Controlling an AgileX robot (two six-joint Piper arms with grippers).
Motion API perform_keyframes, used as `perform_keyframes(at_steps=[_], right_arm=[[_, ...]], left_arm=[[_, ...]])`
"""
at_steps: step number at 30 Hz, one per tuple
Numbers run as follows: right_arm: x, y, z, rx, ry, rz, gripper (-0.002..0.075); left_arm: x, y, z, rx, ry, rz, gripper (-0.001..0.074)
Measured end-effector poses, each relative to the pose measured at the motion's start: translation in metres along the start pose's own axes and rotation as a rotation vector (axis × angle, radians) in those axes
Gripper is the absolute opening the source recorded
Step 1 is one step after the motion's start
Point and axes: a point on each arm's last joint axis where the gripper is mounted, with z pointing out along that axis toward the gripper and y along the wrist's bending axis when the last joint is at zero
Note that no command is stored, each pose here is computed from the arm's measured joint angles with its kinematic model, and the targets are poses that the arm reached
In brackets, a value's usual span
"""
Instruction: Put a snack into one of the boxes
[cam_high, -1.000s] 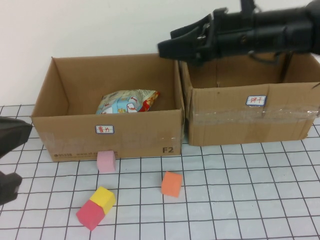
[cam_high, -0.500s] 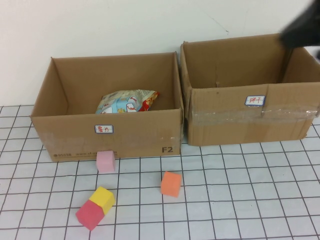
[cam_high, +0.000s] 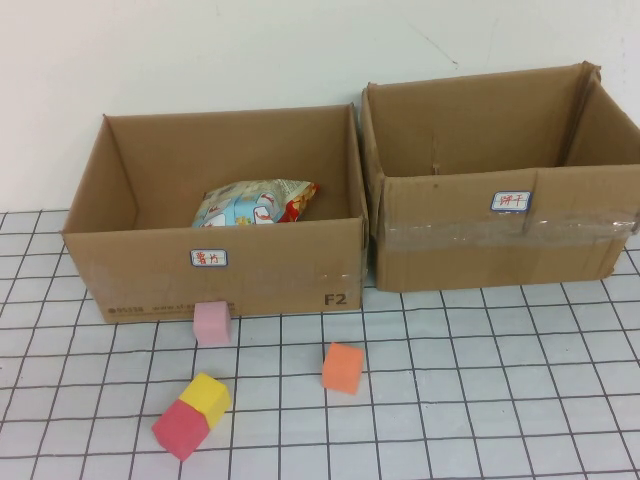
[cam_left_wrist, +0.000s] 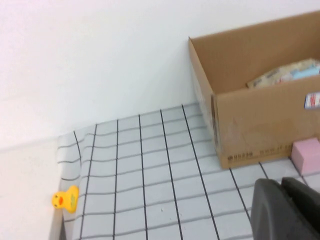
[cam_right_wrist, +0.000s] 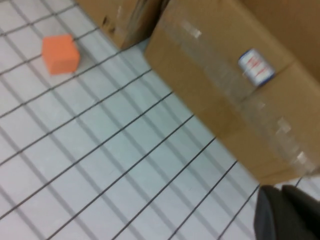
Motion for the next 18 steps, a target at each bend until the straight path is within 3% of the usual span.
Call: perform_keyframes(at_steps=[6, 14, 18], right_arm=[[0.055, 0.046, -0.013, 0.011, -0.054, 0.047, 0.0006], [0.099, 0.082, -0.021, 0.039, -0.127, 0.072, 0.0004], [0.103, 0.095, -0.023, -0.069, -0.118, 0.153, 0.0004]], left_arm=[[0.030, -0.007, 0.011, 0.007, 0.030, 0.003, -0.0001], [0.031, -0.012, 0.015, 0.040, -0.027, 0.013, -0.0001], [0.031, -0.014, 0.015, 0.060, -0.025, -0.006, -0.0001]])
